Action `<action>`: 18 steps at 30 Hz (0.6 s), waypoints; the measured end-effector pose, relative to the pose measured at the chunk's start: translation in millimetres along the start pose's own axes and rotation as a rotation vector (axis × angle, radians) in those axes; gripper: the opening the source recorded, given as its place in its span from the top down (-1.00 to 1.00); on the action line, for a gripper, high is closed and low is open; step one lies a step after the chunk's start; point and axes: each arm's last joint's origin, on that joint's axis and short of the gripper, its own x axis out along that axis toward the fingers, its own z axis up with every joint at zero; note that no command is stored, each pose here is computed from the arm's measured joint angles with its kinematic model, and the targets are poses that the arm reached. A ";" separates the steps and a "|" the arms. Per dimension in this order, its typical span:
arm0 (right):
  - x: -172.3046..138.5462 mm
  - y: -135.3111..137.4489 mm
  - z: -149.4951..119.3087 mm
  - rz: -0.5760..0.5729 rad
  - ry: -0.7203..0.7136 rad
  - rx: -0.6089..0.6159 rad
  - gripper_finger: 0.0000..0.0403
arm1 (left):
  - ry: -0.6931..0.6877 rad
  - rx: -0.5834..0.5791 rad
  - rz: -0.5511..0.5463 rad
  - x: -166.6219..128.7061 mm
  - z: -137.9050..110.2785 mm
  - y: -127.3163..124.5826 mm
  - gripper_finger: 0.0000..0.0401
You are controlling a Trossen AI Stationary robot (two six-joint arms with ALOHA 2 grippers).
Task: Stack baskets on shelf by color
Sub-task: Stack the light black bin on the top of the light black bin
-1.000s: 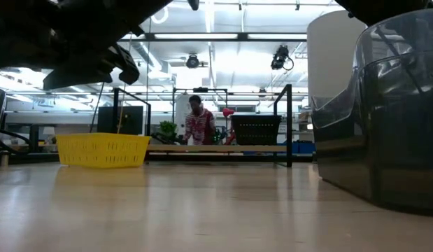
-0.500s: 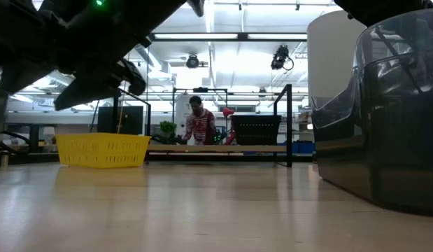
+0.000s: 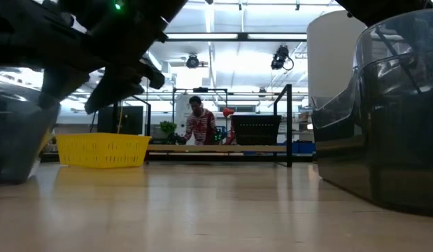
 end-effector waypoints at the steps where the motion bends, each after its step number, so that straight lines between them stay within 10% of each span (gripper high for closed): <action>1: -1.3 -1.3 -0.1 -0.005 0.011 -0.006 -0.33 | -0.001 0.000 0.000 0.0 0.1 0.0 0.87; 18: -24.5 -34.8 -6.6 -0.164 0.266 -0.111 -0.33 | 0.002 0.001 0.000 0.0 -0.2 0.0 0.87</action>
